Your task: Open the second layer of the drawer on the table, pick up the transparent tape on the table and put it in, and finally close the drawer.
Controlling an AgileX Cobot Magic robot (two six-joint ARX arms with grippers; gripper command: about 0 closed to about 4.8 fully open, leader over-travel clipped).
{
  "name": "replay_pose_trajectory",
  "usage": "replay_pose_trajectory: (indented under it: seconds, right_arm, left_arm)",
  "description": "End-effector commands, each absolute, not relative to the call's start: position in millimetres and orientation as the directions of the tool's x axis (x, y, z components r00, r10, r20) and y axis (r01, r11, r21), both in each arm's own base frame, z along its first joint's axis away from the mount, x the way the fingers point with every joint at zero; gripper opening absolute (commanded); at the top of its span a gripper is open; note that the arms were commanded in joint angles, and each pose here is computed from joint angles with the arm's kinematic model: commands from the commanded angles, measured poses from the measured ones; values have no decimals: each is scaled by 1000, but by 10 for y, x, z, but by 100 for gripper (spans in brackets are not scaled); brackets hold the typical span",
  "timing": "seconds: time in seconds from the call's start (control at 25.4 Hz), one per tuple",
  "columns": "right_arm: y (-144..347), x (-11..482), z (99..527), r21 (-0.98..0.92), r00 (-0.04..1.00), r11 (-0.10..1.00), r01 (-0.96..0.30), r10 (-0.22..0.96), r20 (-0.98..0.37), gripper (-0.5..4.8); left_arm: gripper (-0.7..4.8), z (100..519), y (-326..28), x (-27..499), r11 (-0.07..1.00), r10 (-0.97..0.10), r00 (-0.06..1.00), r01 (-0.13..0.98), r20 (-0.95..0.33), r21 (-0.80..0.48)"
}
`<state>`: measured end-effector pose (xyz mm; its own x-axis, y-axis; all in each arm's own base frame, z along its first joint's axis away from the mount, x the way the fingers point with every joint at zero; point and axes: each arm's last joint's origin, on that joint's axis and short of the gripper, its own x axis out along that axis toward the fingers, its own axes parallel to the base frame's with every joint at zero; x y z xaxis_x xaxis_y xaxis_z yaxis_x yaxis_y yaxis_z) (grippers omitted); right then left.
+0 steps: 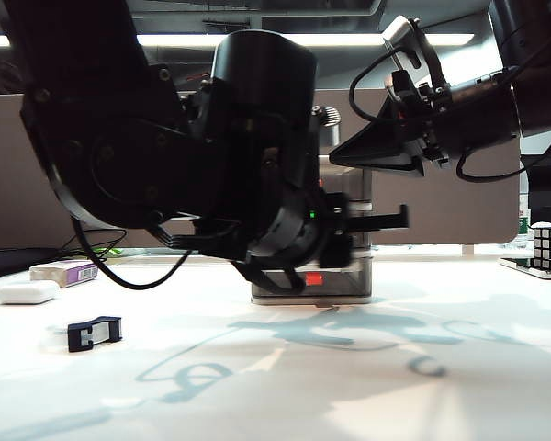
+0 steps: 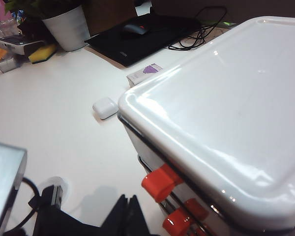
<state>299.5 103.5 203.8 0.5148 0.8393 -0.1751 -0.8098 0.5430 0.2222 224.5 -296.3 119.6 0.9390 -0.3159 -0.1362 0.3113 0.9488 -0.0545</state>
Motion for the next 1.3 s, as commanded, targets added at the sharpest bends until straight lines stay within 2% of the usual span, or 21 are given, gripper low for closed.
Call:
replay_pose_trajectory:
  seconds: [0.04,0.32,0.39,0.43,0.51,1.3]
  right_arm:
    - [1040,2998,2072,216,513,537,-815,843,-161,-5]
    - [1042,2998,2071,216,513,537,-816,843,-161,-5]
    - [1041,2997,2071,216,513,537,-815,843,-161,-5]
    - [1040,2997,2071,216,513,537,-815,843,-162,-5]
    - [1042,2996,2070,218,510,535,-816,845,-163,-5]
    - [1044,2991,2064,224,494,520,-824,854,-164,-5]
  left_arm:
    - [95,1206,-3010,2167,951,-303,944,292,-131,-97]
    - [105,1187,-3107,2238,953,-298,945,286,-136,-100]
    - [132,1195,-3141,2266,964,-263,952,255,-158,-69]
    - [182,1196,-3151,2276,969,-245,955,239,-169,-55]
    - [229,1196,-3142,2278,977,-214,963,209,-166,-48]
    - [223,1282,-3107,2379,982,-173,979,162,-110,-98]
